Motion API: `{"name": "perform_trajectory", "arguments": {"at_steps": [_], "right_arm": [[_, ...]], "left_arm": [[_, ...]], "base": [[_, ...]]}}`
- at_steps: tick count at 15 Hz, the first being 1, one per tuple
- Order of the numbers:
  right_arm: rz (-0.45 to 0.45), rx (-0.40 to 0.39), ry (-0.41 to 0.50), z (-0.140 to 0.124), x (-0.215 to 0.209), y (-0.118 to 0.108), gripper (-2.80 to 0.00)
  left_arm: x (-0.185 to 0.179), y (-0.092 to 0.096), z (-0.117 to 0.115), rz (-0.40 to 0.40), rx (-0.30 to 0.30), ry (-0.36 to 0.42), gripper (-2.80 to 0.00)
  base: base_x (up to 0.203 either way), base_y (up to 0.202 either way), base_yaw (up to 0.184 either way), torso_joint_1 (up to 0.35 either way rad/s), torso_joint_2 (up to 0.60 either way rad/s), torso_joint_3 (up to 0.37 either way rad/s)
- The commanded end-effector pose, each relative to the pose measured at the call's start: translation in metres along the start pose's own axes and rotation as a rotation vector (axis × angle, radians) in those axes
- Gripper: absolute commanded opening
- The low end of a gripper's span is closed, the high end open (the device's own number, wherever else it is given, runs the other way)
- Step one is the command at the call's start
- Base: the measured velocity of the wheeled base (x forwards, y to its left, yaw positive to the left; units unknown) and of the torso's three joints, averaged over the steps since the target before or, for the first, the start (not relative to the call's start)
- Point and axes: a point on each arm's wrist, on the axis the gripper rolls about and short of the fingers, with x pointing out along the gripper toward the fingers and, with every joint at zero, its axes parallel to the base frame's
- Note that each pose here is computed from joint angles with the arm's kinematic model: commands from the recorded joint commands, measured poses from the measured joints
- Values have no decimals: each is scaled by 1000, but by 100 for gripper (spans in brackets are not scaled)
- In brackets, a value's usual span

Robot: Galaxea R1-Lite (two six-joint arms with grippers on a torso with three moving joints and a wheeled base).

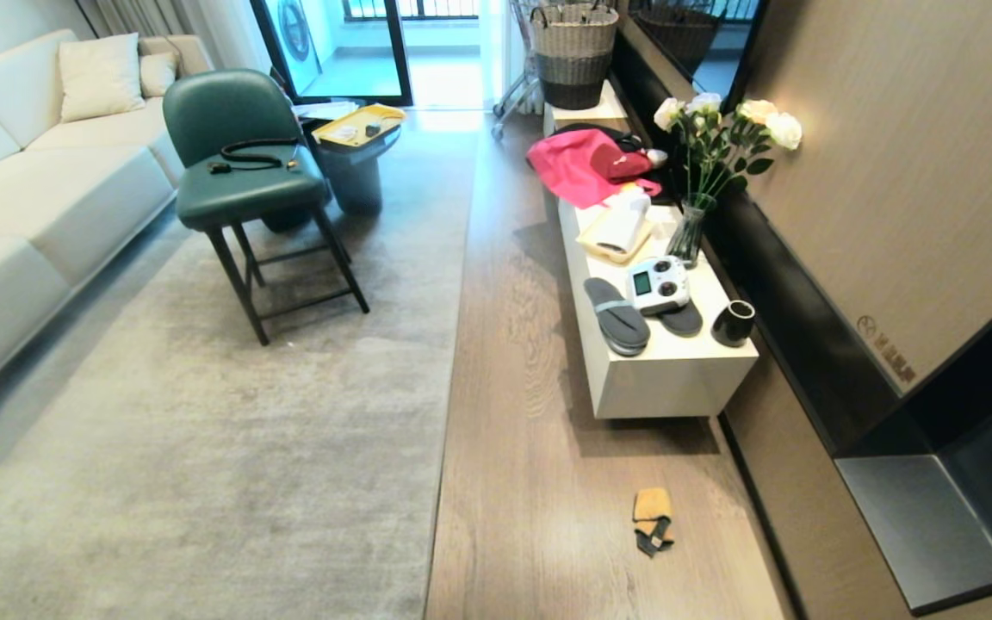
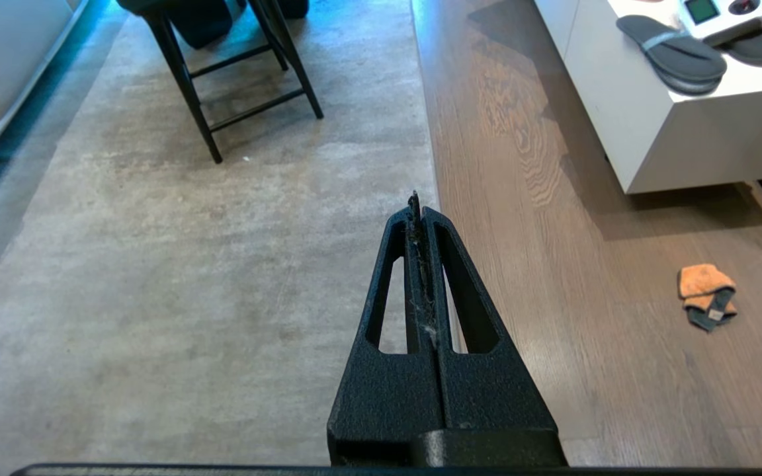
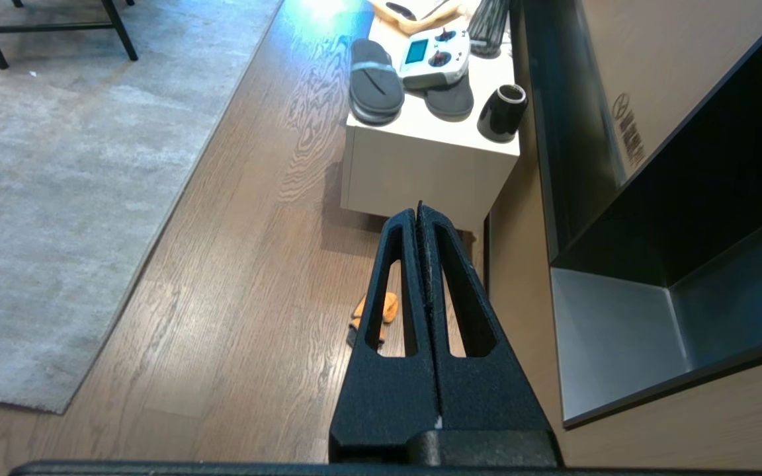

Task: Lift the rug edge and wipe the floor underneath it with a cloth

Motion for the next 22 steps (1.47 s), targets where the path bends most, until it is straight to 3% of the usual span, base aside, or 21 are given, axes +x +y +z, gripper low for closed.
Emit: {"name": "perform_trajectory", "arguments": {"at_steps": [1,22], "right_arm": [[2,-1,1,0,0,0,-280],[2,0,1,0,0,0,-280]], "left_arm": [[0,0,0,0,0,0,-280],[0,0,0,0,0,0,-280]], "base": [[0,0,0,232,-591,-349],[0,0,0,139,-316,-179]]}}
